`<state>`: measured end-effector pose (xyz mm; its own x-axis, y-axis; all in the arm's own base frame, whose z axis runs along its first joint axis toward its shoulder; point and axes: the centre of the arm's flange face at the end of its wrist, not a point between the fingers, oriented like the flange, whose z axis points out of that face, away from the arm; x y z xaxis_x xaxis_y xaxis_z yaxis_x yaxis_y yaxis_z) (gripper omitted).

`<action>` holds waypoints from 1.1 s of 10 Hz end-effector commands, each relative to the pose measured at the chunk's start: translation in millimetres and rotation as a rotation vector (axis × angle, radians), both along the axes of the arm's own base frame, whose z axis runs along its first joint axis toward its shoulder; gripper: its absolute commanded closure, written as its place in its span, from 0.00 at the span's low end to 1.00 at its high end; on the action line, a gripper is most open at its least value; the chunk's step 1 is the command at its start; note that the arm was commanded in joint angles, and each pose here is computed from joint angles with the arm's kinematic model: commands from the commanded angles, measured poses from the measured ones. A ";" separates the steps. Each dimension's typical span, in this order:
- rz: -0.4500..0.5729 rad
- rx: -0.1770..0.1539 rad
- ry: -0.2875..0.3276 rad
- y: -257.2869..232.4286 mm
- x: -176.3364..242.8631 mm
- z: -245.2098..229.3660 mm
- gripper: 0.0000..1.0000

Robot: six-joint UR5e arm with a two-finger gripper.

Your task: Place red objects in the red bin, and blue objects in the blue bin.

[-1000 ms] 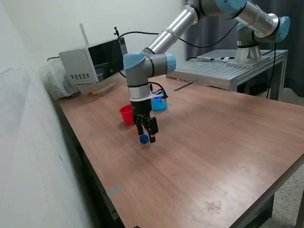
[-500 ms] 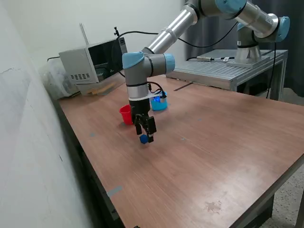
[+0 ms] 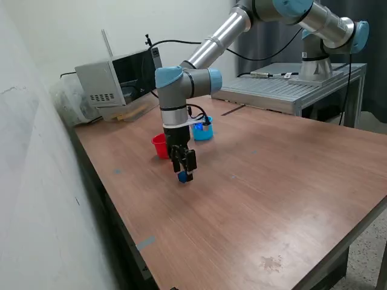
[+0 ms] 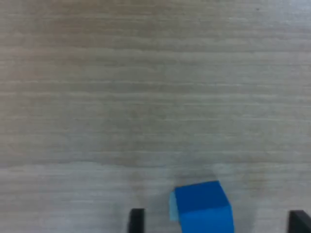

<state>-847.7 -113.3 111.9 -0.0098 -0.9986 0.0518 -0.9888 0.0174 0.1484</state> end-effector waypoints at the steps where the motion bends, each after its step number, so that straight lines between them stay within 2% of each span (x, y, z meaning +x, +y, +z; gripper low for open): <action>1: -0.002 0.006 -0.003 1.2 0.6 -1.3 1.00; 6: -0.005 0.034 0.022 2.8 -2.0 19.3 1.00; 8: -0.011 0.035 0.060 3.9 2.4 75.0 1.00; 10: -0.019 0.036 0.048 7.4 17.5 130.9 1.00; 11: -0.022 0.039 0.018 8.6 32.4 152.3 1.00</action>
